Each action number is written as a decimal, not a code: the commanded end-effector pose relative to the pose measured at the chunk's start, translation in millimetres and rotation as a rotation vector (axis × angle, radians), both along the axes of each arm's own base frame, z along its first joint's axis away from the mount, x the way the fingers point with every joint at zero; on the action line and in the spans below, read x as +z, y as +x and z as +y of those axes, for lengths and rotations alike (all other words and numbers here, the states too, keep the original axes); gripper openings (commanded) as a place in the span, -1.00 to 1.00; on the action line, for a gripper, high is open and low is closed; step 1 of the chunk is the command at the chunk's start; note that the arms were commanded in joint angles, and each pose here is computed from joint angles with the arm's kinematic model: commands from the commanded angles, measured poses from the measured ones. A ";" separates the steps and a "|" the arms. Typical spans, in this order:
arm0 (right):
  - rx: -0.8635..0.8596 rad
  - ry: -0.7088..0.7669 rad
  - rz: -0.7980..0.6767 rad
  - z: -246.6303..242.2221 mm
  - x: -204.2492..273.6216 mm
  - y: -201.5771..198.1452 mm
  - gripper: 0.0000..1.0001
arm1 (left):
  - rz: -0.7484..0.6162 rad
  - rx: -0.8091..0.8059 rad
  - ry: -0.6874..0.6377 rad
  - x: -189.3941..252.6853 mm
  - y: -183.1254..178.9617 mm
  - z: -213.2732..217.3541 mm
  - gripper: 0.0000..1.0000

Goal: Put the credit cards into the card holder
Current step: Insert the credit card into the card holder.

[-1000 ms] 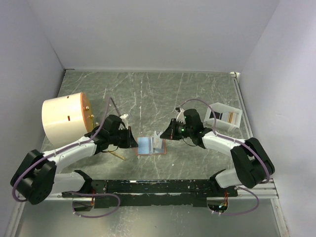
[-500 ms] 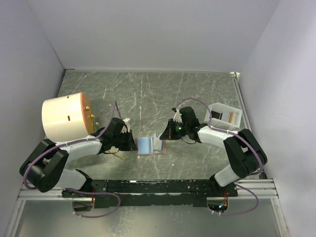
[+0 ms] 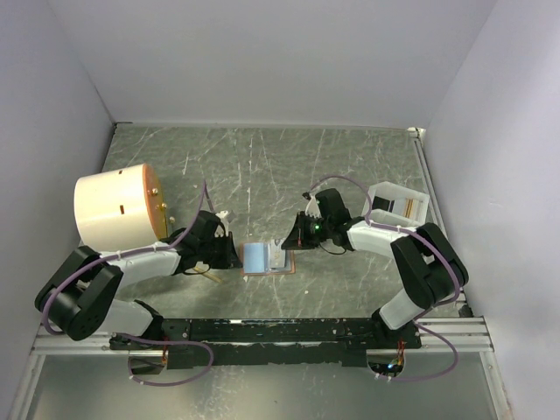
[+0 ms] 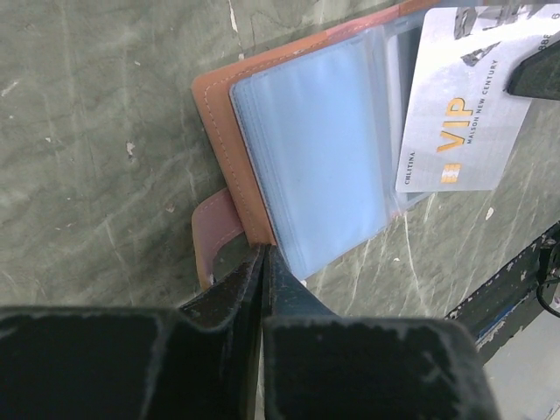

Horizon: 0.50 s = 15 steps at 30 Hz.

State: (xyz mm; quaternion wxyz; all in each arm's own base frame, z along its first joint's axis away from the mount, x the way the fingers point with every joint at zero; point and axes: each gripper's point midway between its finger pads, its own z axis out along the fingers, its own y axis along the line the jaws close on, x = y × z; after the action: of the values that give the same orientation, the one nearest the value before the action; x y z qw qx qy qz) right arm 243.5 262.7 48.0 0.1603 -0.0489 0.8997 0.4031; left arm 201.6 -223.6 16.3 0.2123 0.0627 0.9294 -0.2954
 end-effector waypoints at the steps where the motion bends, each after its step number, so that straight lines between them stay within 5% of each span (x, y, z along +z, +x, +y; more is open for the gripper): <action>1: -0.015 0.047 -0.017 4.6 16.5 4.4 -1.00 | -0.032 0.005 0.028 -6.0 5.4 3.6 -0.75; 15: -0.037 0.103 0.009 12.8 9.1 7.6 -1.00 | -0.018 0.002 0.028 -11.2 -0.5 6.2 -0.74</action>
State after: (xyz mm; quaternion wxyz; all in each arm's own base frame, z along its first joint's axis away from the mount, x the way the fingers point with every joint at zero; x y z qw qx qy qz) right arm 247.4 273.5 59.8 0.1627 -0.0261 0.8829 0.4396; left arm 202.2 -224.0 14.9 0.2161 0.0632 0.9278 -0.2975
